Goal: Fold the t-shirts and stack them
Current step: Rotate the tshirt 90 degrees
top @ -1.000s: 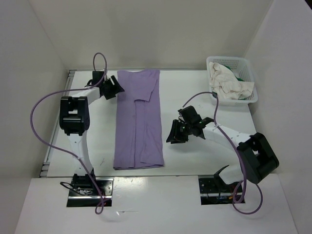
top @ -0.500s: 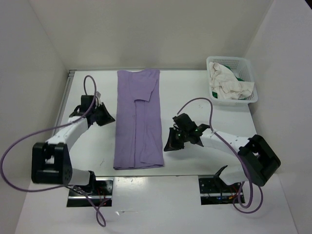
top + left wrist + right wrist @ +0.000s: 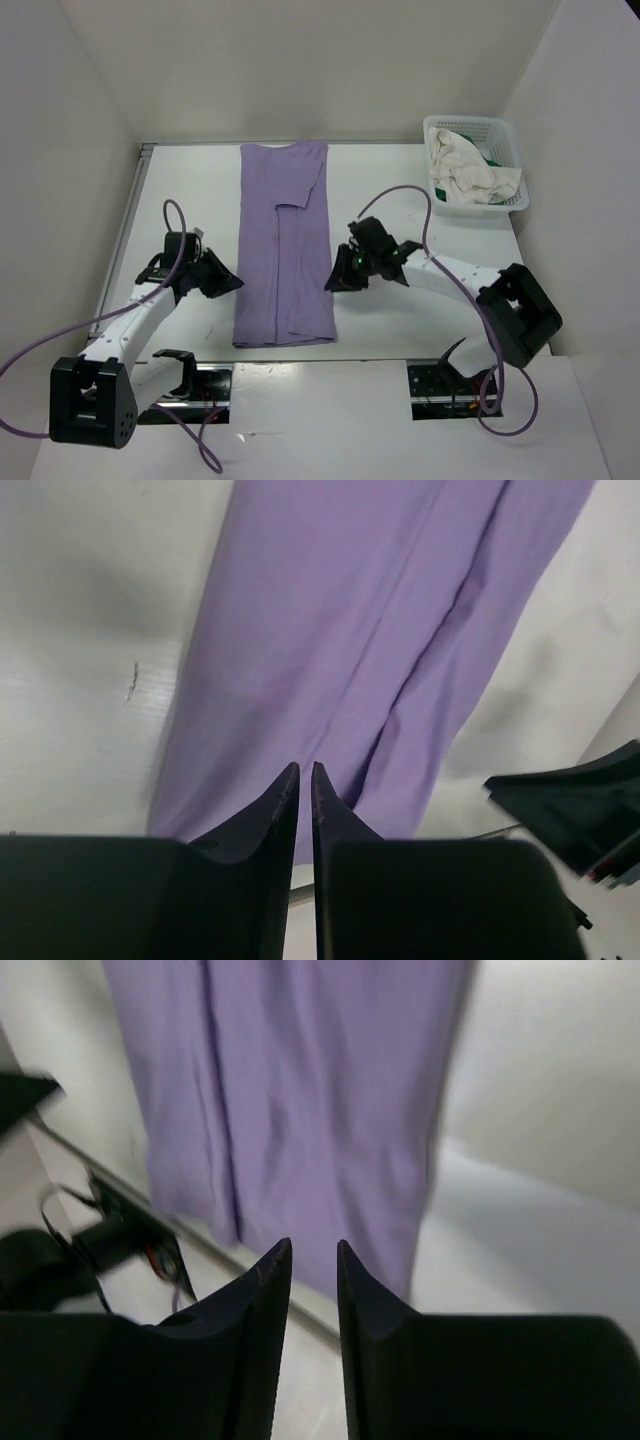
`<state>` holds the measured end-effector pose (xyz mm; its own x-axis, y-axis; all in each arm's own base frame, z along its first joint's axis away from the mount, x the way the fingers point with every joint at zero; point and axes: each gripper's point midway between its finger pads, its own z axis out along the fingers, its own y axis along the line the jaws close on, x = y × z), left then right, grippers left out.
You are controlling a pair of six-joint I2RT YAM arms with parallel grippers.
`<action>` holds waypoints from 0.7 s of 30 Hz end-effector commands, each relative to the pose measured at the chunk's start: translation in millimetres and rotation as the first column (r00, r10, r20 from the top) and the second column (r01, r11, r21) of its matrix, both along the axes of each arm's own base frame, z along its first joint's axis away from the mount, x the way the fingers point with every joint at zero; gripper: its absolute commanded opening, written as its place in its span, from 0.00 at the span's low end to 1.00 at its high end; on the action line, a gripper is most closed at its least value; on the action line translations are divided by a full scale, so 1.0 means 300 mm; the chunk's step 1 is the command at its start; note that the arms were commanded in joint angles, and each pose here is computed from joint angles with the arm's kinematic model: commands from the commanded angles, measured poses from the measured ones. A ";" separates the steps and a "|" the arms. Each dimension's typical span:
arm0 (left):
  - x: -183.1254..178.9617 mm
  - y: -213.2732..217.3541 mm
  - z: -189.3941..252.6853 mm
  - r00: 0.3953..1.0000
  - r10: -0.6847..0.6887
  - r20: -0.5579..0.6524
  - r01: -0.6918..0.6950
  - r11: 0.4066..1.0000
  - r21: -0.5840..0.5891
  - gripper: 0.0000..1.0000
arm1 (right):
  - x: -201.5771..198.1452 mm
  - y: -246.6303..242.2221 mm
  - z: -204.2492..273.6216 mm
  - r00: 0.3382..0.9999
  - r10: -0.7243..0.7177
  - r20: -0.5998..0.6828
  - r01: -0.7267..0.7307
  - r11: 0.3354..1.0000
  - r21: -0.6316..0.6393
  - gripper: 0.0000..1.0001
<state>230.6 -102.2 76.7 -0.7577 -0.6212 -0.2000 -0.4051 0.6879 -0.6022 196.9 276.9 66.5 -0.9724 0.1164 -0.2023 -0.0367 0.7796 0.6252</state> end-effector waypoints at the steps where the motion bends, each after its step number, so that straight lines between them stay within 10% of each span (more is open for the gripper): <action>1: 0.126 -0.021 0.155 0.980 0.013 0.198 -0.004 0.999 -0.047 0.16 | 0.284 0.017 0.164 0.975 -0.062 0.212 0.053 0.997 0.051 0.28; 7: 0.173 -0.020 0.119 0.984 -0.025 0.176 0.028 1.000 -0.013 0.11 | 0.706 -0.087 0.132 0.950 -0.141 0.280 0.151 0.988 -0.017 0.05; 13: 0.136 -0.028 0.120 0.983 -0.037 0.180 0.043 0.999 -0.028 0.18 | 0.963 -0.102 0.024 0.942 -0.183 0.281 0.200 0.979 -0.031 0.31; 21: 0.119 -0.036 0.114 0.985 -0.054 0.164 0.061 0.998 -0.035 0.34 | 1.125 -0.075 -0.083 0.943 -0.204 0.264 0.225 0.973 -0.054 0.36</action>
<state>268.4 -109.9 111.2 -0.7342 -0.6120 -0.2939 -0.2894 0.6737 -0.6800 513.8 249.3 27.9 -0.8640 0.2937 -0.4090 0.0155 0.8274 0.5614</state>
